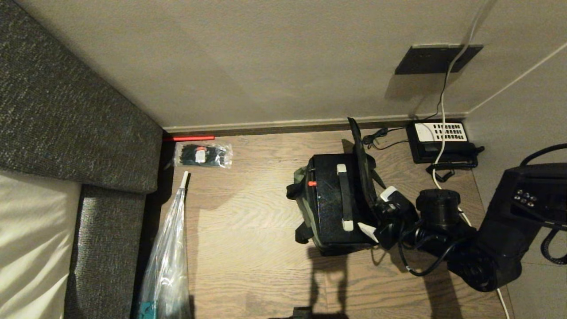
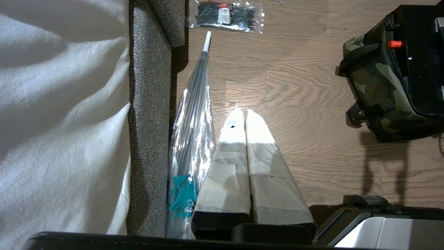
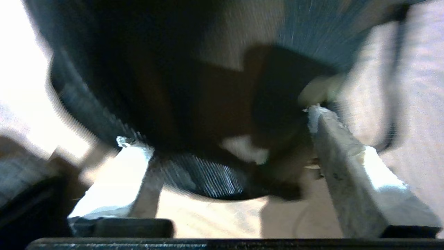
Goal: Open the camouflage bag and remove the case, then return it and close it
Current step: Close the top of the storage box
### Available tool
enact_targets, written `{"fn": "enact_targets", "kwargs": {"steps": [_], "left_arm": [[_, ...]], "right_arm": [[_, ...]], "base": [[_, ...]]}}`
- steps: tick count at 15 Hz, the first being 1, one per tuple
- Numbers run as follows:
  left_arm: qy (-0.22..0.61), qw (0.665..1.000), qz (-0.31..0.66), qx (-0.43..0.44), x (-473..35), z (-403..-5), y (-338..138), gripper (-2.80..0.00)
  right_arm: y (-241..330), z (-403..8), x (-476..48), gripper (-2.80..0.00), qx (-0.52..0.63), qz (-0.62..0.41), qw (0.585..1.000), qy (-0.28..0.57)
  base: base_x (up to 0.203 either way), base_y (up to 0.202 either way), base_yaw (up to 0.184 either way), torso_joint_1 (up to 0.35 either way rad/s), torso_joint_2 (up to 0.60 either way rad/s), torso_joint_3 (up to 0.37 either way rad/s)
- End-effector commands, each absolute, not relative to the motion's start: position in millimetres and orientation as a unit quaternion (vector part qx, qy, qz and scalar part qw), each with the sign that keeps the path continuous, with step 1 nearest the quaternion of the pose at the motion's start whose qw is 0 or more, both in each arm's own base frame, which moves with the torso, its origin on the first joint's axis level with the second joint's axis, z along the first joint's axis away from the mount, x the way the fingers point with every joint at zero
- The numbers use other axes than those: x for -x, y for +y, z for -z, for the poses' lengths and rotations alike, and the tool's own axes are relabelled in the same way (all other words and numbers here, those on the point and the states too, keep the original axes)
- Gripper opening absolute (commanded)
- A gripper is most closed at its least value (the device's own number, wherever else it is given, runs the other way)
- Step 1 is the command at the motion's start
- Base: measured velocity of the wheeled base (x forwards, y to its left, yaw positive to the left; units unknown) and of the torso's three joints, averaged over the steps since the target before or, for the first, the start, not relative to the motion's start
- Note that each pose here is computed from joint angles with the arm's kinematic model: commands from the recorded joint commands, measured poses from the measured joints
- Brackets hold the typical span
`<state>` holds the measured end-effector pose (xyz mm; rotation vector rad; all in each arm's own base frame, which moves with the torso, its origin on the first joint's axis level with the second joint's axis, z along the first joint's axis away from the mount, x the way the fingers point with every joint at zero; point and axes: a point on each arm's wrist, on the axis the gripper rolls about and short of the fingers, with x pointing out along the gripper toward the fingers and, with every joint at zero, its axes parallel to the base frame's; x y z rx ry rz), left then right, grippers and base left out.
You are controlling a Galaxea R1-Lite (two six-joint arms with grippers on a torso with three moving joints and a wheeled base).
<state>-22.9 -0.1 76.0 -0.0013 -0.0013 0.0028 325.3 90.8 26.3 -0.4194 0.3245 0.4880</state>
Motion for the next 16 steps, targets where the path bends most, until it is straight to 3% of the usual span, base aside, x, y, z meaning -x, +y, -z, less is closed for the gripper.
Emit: {"fn": "enact_targets", "kwargs": {"steps": [1,14,15,16], "left_arm": [[-0.002,1.000,-0.002,0.001,23.1,-75.8,-0.1,-2.80],[-0.002,1.000,-0.002,0.001,23.1,-75.8,-0.1,-2.80],[-0.002,1.000,-0.002,0.001,23.1,-75.8,-0.1,-2.80],[-0.002,1.000,-0.002,0.001,23.1,-75.8,-0.1,-2.80]], "right_arm": [[85.1,-46.4,-327.8,0.00,0.203,-0.224,0.945,0.125],[79.3,-96.6,-358.2,0.00,0.160,-0.188,0.968,0.041],[79.0,-101.9,-356.5,-2.80,0.146,-0.187,0.970,0.040],[79.0,-101.6,-354.3,-2.80,0.144,-0.189,0.970,0.048]], "base": [[0.000,0.000,0.000,0.000,0.00,0.000],[0.000,0.000,0.000,0.000,0.00,0.000],[0.000,0.000,0.000,0.000,0.00,0.000],[0.000,0.000,0.000,0.000,0.00,0.000]]}}
